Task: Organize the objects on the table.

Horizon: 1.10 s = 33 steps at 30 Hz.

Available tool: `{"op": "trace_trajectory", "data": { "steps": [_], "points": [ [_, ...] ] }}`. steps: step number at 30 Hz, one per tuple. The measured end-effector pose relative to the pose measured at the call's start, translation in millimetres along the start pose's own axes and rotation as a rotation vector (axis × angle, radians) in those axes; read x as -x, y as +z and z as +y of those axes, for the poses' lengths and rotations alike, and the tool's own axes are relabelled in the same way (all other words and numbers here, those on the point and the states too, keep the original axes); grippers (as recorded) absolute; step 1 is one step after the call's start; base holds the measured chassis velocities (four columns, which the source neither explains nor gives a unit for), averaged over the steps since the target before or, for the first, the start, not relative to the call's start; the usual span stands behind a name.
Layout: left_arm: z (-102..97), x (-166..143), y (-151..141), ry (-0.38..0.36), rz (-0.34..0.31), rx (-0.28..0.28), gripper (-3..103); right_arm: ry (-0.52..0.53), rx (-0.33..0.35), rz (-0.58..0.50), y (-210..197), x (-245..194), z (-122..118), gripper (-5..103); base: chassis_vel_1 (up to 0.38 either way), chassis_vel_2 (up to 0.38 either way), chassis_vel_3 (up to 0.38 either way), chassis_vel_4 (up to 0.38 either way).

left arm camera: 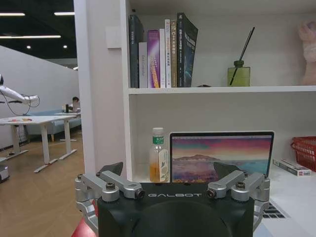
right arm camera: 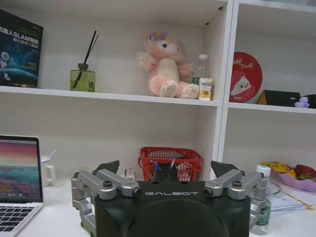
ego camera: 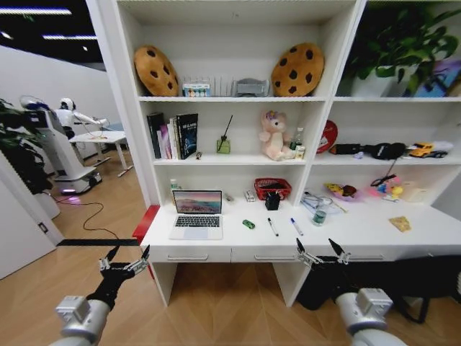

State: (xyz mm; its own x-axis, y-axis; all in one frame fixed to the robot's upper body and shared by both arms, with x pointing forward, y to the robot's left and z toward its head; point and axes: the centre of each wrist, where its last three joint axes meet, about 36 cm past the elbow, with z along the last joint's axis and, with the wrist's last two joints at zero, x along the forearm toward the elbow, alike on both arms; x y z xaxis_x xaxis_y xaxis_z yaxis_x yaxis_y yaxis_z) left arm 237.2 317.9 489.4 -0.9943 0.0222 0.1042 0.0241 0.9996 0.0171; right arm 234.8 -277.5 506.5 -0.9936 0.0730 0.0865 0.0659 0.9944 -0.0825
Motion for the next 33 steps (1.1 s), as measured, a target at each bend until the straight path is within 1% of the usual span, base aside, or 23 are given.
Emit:
{"op": "trace_trajectory", "data": {
  "steps": [10, 15, 16, 17, 18, 19, 20, 21, 22, 24, 25, 27, 28, 31, 32, 33],
  "points": [
    [2.0, 1, 6, -0.014, 0.002, -0.009, 100, -0.004, -0.007, -0.002, 7, 3, 2, 100, -0.312, 0.342, 0.333, -0.333],
    [3.7, 4, 7, -0.017, -0.005, -0.009, 100, 0.0, -0.011, 0.007, 10, 4, 2, 100, -0.18, 0.175, 0.077, -0.124],
    [4.0, 5, 7, -0.017, -0.01, -0.009, 102, 0.001, -0.011, 0.009, 11, 4, 2, 100, -0.042, 0.107, 0.057, 0.009],
    [4.3, 8, 7, -0.014, -0.019, -0.01, 98, 0.003, -0.011, 0.012, 12, 4, 2, 100, -0.01, -0.003, 0.057, 0.058],
    [4.3, 8, 7, -0.014, -0.019, -0.01, 98, 0.003, -0.011, 0.012, 12, 4, 2, 100, -0.01, -0.003, 0.057, 0.058],
    [4.3, 10, 8, -0.012, -0.023, -0.011, 88, 0.006, -0.012, 0.017, 13, 4, 2, 100, 0.032, -0.085, -0.011, 0.064],
    [4.3, 10, 8, -0.012, -0.023, -0.011, 88, 0.006, -0.012, 0.017, 13, 4, 2, 100, 0.032, -0.085, -0.011, 0.064],
    [4.0, 11, 8, -0.01, -0.024, -0.013, 82, 0.008, -0.013, 0.02, 14, 4, 1, 100, 0.052, -0.07, -0.061, 0.064],
    [4.0, 11, 8, -0.01, -0.024, -0.013, 82, 0.008, -0.013, 0.02, 14, 4, 1, 100, 0.052, -0.07, -0.061, 0.064],
    [4.0, 13, 10, -0.007, -0.022, -0.015, 72, 0.013, -0.015, 0.027, 16, 4, 0, 100, 0.053, -0.088, -0.06, 0.054],
    [4.0, 13, 10, -0.007, -0.022, -0.015, 72, 0.013, -0.015, 0.027, 16, 4, 0, 100, 0.054, -0.088, -0.048, 0.046],
    [5.2, 14, 12, -0.004, -0.02, -0.013, 61, 0.016, -0.016, 0.031, 17, 3, 0, 100, 0.056, -0.006, -0.032, 0.02],
    [5.2, 14, 12, -0.004, -0.02, -0.013, 61, 0.016, -0.016, 0.031, 17, 3, 0, 100, 0.056, 0.01, -0.016, 0.02],
    [6.9, 17, 12, 0.005, -0.021, -0.008, 44, 0.021, -0.018, 0.031, 19, 2, 1, 100, 0.0, 0.0, 0.0, 0.0],
    [6.9, 17, 12, 0.005, -0.021, -0.008, 44, 0.021, -0.018, 0.031, 19, 2, 1, 100, 0.0, 0.0, 0.0, 0.0],
    [7.4, 17, 11, 0.008, -0.023, -0.008, 39, 0.022, -0.02, 0.031, 20, 2, 1, 100, 0.0, 0.0, 0.0, 0.0]
  ]
}}
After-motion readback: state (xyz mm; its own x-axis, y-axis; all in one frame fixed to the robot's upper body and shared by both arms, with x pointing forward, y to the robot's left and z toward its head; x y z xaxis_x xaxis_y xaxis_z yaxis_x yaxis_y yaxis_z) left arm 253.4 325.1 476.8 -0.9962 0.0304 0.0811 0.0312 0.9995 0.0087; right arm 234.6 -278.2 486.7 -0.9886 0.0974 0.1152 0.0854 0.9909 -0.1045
